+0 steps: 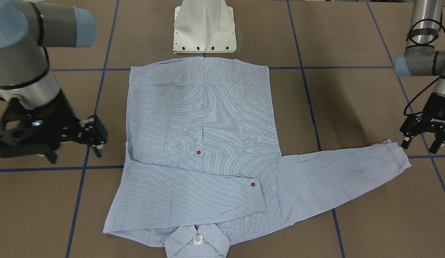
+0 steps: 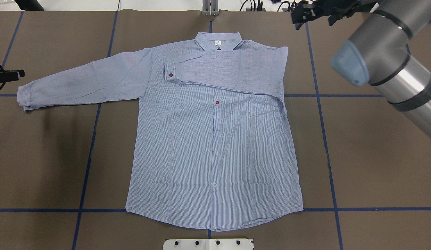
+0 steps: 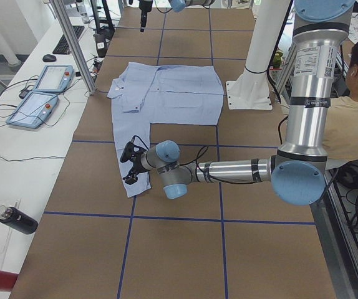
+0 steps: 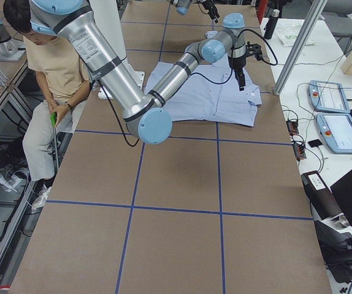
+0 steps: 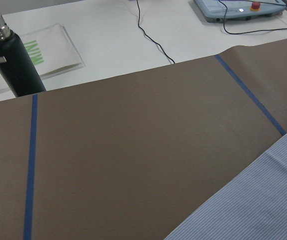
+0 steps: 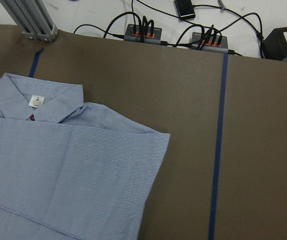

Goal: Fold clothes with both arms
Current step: 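Lift the sleeve with the right gripper and lay it across the shirt's chest, then grasp the other sleeve cuff with the left gripper while the right arm withdraws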

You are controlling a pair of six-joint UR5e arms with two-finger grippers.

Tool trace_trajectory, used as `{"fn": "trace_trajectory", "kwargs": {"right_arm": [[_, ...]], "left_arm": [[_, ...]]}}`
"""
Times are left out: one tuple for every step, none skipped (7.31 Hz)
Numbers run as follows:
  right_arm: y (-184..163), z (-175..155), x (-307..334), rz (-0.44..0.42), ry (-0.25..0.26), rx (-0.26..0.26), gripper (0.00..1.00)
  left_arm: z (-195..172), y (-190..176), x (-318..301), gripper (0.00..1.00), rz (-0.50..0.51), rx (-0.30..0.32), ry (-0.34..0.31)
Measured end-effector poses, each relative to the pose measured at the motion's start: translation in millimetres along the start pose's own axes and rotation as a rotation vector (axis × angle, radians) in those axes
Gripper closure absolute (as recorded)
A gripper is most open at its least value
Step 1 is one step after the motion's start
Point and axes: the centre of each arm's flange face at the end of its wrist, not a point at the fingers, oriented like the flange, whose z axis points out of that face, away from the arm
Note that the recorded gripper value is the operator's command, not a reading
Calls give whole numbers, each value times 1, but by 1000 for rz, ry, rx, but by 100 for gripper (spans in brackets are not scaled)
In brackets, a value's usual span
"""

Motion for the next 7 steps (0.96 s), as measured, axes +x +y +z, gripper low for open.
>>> {"fn": "trace_trajectory", "kwargs": {"right_arm": [[13, -15, 52, -30, -21, -15, 0], [25, -28, 93, -50, -41, -26, 0], [34, -37, 123, -64, -55, -31, 0], [38, -42, 137, -70, -61, -30, 0], [39, -44, 142, -73, -63, -28, 0], [40, -45, 143, -74, -63, -27, 0], [40, -46, 143, -76, -64, -25, 0]], "left_arm": [[6, 12, -8, 1, -123, -4, 4], [9, 27, -25, 0, -210, 1, 17], [13, 45, -42, 0, -247, 2, 31], [18, 63, -48, 0, -248, -7, 41], [26, 78, -41, 3, -235, -20, 52], [31, 90, -32, 14, -225, -31, 66], [33, 96, -28, 21, -221, -34, 76]]}}
